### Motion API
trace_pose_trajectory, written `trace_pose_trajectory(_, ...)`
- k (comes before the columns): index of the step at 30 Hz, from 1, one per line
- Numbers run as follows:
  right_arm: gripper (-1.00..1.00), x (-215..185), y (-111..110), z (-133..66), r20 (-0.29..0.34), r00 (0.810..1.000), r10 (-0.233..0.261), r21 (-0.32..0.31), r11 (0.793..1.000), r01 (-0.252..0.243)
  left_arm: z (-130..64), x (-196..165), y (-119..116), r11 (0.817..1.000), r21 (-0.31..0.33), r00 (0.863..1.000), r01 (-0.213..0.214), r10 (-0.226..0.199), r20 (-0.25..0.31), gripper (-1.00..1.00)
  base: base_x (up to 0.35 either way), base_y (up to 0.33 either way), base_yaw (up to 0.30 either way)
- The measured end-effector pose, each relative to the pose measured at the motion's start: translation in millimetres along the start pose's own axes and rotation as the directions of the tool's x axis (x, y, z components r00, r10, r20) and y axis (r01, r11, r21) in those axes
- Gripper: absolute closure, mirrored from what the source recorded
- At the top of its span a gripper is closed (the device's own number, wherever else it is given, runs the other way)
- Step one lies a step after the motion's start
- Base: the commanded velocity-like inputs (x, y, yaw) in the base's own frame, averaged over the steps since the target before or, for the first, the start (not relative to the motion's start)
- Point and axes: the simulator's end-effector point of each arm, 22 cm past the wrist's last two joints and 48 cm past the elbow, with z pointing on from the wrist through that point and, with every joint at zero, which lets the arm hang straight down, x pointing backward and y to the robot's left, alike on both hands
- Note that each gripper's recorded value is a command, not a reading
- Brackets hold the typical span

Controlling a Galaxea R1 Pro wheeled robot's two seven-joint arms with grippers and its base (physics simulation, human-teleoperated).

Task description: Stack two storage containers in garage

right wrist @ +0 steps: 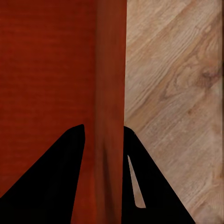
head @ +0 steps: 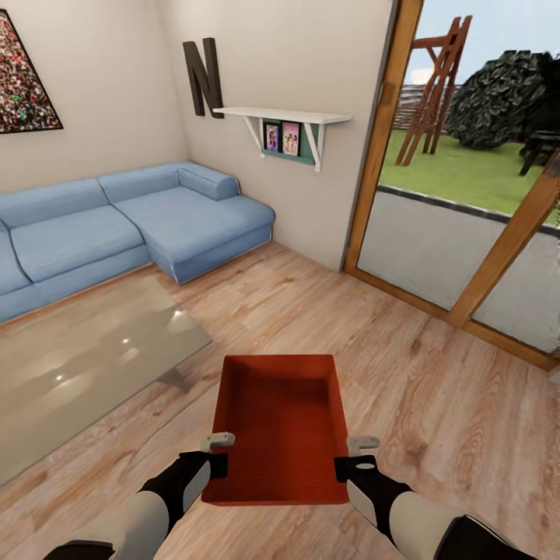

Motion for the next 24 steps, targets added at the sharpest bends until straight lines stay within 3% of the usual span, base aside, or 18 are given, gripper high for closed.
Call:
trace_pose_trajectory(9,1.00,-7.3,-1.9,-12.7,0.010,1.000,0.001,0.001,1.000,-0.001,-13.7,-5.4,-0.5,1.000,0.001,1.000,0.000,0.000,0.010,1.00,0.000,0.000,-0.135)
trace_pose_trajectory(24,1.00,-17.2,-4.6,-32.5,0.024,1.000,0.002,0.001,1.000,-0.002,-34.7,-12.5,-1.0,1.000,0.002,1.000,0.000,0.000,0.024,1.00,0.000,0.000,-0.007)
